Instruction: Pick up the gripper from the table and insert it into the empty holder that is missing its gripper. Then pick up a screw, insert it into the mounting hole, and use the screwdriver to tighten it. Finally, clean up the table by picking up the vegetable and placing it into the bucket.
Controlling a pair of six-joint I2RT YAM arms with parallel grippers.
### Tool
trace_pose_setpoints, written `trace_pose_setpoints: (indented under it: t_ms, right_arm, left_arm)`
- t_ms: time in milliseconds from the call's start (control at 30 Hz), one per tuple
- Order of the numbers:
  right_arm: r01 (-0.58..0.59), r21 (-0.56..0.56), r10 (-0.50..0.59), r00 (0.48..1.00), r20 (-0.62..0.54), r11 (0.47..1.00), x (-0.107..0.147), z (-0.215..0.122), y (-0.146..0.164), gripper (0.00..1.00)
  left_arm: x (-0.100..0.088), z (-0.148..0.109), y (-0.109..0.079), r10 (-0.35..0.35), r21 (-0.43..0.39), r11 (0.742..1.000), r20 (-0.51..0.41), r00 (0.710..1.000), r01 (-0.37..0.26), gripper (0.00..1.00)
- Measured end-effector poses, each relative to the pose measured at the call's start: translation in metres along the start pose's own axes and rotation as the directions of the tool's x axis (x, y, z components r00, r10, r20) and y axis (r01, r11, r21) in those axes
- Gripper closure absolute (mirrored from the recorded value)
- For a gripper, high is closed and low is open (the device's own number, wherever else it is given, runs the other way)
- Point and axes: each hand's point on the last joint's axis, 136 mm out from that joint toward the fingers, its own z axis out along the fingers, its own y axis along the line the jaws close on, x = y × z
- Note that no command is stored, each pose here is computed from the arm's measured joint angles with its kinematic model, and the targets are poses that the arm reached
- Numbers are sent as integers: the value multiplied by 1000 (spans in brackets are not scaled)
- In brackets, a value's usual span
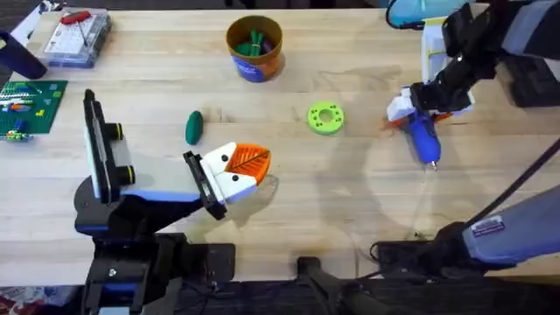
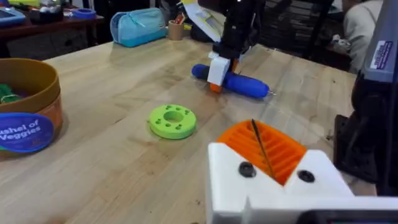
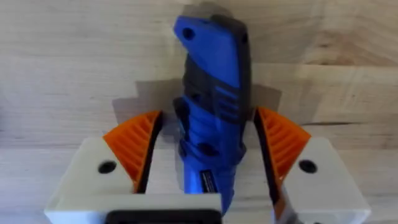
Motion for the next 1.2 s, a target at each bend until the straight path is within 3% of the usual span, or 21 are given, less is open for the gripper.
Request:
trace_pose_setpoints:
  t_ms: [167,500,600,967,1100,1200]
  right_arm:
    - [7,-16,-7,1000,20,1000,-5,0,3,237]
    - [4,-6,-3,999,48,1000,-12,1,1,645]
    - [1,1,-1,999,54,1000,-15,4,0,975]
    - [3,-8,-3,999,33,1000,-13,-12,0,976]
    - [1,-27,3,986,168,1000,-38,-55,1,976]
    - [8,-40,5,948,319,999,-60,-105,2,976]
  left_arm:
    - [0,0,0,0,0,1000,0,1000,0,990]
    - [0,0,0,0,0,1000,0,1000,0,990]
    - [0,0,0,0,0,1000,0,1000,0,990]
    - [0,0,0,0,0,1000,0,1000,0,990]
    - [0,0,0,0,0,1000,0,1000,0,990]
    - [0,0,0,0,0,1000,0,1000,0,990]
